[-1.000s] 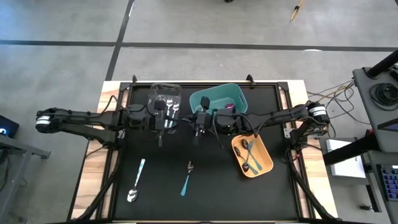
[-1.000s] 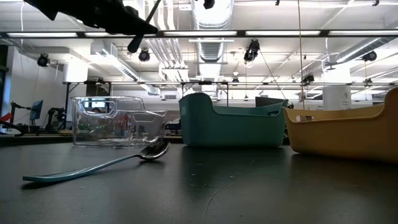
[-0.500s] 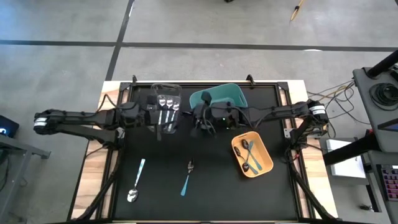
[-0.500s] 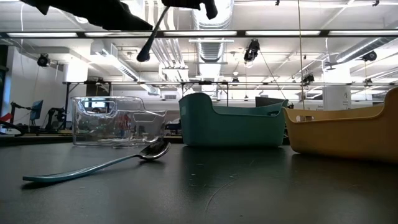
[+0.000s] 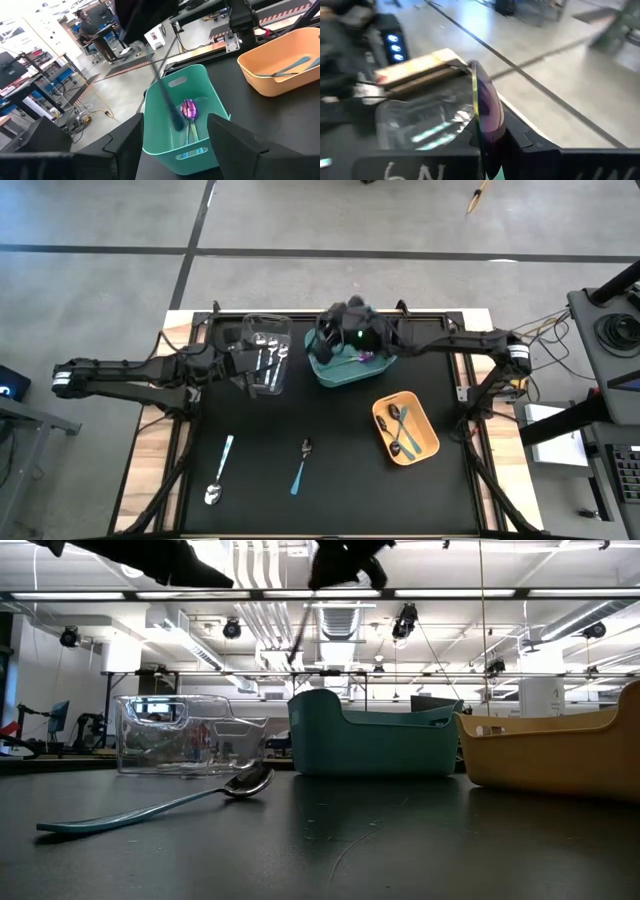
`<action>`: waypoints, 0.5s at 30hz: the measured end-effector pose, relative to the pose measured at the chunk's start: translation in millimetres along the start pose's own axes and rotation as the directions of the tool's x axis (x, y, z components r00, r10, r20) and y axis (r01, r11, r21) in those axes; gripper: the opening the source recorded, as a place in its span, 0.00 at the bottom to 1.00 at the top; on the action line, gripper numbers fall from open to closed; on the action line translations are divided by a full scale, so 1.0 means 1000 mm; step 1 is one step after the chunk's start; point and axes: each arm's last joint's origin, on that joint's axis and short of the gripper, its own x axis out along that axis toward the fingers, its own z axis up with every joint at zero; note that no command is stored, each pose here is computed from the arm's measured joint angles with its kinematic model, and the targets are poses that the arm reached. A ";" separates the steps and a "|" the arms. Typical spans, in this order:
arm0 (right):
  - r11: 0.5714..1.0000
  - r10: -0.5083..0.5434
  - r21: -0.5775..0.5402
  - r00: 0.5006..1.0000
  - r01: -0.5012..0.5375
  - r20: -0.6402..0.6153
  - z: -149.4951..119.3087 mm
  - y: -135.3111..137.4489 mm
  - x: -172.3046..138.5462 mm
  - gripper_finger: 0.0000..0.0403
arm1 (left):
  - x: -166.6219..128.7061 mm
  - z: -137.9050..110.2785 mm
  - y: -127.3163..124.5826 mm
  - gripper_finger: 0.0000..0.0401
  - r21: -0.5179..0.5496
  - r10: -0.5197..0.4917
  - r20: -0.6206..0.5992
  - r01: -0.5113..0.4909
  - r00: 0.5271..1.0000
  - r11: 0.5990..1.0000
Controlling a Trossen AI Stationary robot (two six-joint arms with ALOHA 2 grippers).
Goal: Sort silverware by color (type)
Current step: Put the purple spoon into the green bin
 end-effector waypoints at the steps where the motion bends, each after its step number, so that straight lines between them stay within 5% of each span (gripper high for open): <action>1: 1.000 -0.020 0.006 1.000 0.020 -0.014 0.001 -0.008 0.000 0.03 | 0.000 0.000 0.000 0.50 -0.001 0.001 0.001 -0.001 1.000 1.000; 8: 0.991 -0.124 0.026 0.982 0.128 -0.140 -0.008 -0.045 0.007 0.03 | -0.001 0.000 0.000 0.50 -0.010 0.002 0.004 -0.002 1.000 1.000; 15: 0.992 -0.111 0.043 0.977 0.120 -0.183 -0.019 -0.053 0.012 0.03 | -0.001 0.000 0.000 0.50 -0.009 0.001 0.003 -0.001 1.000 1.000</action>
